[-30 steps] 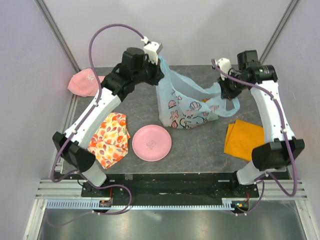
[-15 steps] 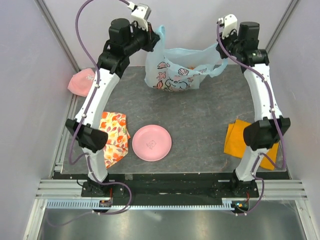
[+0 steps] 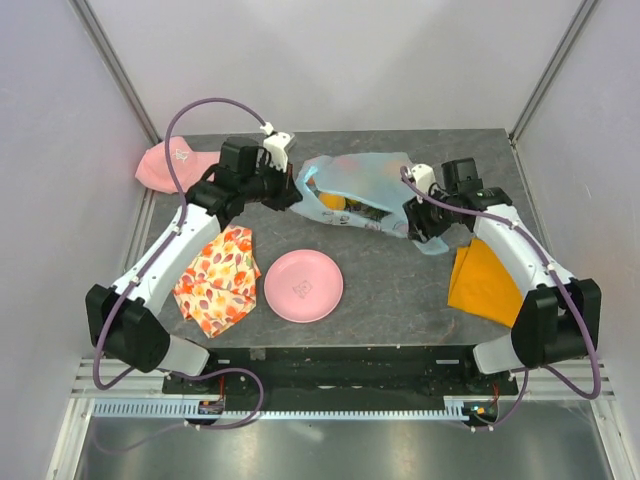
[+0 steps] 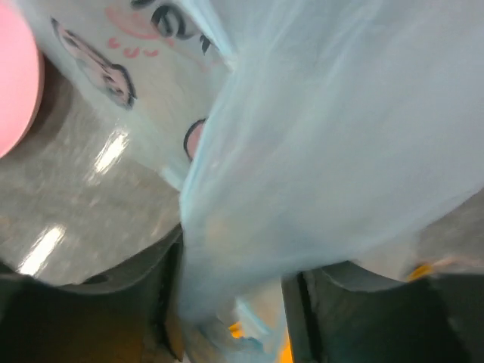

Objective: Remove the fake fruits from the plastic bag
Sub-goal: Adjust the plastic bag at the center of the board.

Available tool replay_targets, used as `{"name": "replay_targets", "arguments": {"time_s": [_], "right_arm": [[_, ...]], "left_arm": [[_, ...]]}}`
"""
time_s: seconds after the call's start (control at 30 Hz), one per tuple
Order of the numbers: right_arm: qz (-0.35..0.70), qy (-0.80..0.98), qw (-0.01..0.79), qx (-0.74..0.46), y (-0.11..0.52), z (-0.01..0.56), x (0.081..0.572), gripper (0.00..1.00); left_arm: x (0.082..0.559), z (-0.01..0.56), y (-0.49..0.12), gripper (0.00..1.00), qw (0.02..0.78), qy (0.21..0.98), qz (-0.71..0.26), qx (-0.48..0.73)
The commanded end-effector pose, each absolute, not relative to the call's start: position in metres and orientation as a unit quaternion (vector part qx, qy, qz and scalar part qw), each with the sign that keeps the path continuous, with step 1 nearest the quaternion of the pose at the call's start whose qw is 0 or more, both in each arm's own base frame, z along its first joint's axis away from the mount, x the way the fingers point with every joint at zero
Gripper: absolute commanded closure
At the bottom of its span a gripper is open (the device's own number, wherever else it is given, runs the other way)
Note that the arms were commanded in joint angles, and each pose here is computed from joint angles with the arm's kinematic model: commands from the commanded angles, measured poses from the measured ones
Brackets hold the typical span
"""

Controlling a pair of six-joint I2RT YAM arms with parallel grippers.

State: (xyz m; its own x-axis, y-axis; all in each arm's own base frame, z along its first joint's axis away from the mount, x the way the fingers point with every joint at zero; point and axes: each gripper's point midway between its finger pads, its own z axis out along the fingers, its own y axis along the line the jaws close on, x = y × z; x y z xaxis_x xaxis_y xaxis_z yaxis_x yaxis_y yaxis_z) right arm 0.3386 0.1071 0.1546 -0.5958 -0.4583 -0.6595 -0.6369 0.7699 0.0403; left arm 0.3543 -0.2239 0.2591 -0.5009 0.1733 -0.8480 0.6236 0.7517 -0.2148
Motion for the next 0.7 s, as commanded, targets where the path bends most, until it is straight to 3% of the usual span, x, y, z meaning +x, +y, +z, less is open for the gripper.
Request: {"name": "replay_targets", "arguments": {"time_s": [0.0, 0.1, 0.17, 0.2, 0.23, 0.33, 0.43, 0.53, 0.67], "right_arm": [[0.121, 0.864, 0.371, -0.32, 0.104, 0.205, 0.325, 0.36], [0.118, 0.832, 0.425, -0.337, 0.107, 0.262, 0.325, 0.3], [0.121, 0.808, 0.46, -0.346, 0.112, 0.297, 0.326, 0.28], [0.124, 0.802, 0.472, -0.345, 0.114, 0.309, 0.324, 0.28], [0.125, 0.788, 0.492, -0.349, 0.118, 0.329, 0.324, 0.28], [0.161, 0.76, 0.51, -0.369, 0.141, 0.353, 0.315, 0.3], [0.205, 0.757, 0.476, -0.397, 0.173, 0.339, 0.307, 0.39], [0.229, 0.768, 0.423, -0.424, 0.195, 0.302, 0.307, 0.51], [0.234, 0.791, 0.37, -0.427, 0.203, 0.26, 0.317, 0.55]], "left_arm": [[0.334, 0.269, -0.233, 0.98, 0.426, 0.816, -0.303, 0.248], [0.331, 0.264, -0.23, 0.98, 0.423, 0.818, -0.299, 0.248], [0.327, 0.263, -0.228, 0.93, 0.421, 0.82, -0.297, 0.249], [0.323, 0.262, -0.227, 0.87, 0.415, 0.823, -0.298, 0.25], [0.319, 0.265, -0.227, 0.66, 0.414, 0.82, -0.303, 0.252], [0.299, 0.297, -0.231, 0.43, 0.428, 0.795, -0.339, 0.264], [0.289, 0.328, -0.234, 0.3, 0.445, 0.776, -0.363, 0.261], [0.291, 0.342, -0.238, 0.26, 0.446, 0.775, -0.377, 0.243], [0.298, 0.339, -0.241, 0.2, 0.445, 0.784, -0.368, 0.229]]}}
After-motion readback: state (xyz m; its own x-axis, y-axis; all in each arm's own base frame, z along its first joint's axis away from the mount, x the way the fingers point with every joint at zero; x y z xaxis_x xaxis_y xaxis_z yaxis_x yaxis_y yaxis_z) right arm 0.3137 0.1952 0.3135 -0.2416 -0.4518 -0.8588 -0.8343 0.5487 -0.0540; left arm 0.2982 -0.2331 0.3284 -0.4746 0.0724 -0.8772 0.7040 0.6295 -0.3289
